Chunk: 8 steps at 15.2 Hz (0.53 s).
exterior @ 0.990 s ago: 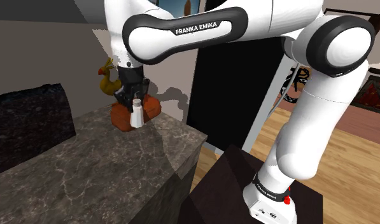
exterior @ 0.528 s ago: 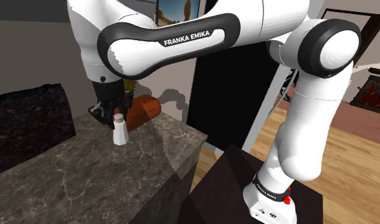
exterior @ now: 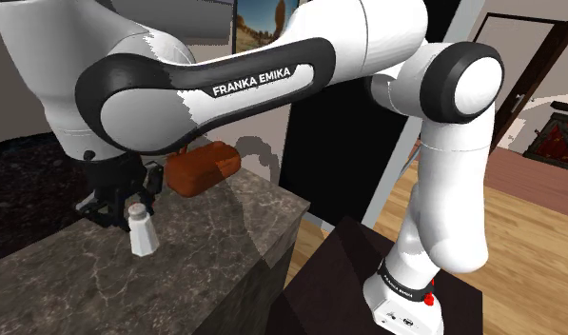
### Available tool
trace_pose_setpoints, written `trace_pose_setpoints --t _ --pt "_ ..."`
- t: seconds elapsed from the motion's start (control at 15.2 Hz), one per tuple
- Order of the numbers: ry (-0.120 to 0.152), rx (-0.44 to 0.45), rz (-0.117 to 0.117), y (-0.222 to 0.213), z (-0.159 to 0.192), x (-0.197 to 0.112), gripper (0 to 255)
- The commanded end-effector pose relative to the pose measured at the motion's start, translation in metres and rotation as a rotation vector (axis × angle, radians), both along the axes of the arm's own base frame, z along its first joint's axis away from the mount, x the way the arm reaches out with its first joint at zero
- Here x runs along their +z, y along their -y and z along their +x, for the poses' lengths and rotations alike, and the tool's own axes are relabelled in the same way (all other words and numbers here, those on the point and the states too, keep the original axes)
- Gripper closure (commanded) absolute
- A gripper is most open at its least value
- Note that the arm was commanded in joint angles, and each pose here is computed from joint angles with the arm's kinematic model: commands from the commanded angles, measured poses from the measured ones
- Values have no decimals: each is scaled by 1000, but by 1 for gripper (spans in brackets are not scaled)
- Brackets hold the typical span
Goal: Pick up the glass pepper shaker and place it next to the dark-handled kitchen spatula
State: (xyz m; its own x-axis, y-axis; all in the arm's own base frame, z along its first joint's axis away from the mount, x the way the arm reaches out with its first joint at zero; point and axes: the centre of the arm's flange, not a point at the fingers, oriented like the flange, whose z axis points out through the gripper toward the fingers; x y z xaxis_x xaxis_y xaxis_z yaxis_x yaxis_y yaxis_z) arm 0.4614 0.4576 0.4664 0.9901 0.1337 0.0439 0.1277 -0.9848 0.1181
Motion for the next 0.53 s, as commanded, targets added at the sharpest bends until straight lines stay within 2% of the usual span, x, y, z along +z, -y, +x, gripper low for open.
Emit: trace_pose_setpoints --t 0.0,0.46 --pt "1 -2 0 -28 -7 -6 255" --pt "1 -2 0 -115 -31 -24 255"
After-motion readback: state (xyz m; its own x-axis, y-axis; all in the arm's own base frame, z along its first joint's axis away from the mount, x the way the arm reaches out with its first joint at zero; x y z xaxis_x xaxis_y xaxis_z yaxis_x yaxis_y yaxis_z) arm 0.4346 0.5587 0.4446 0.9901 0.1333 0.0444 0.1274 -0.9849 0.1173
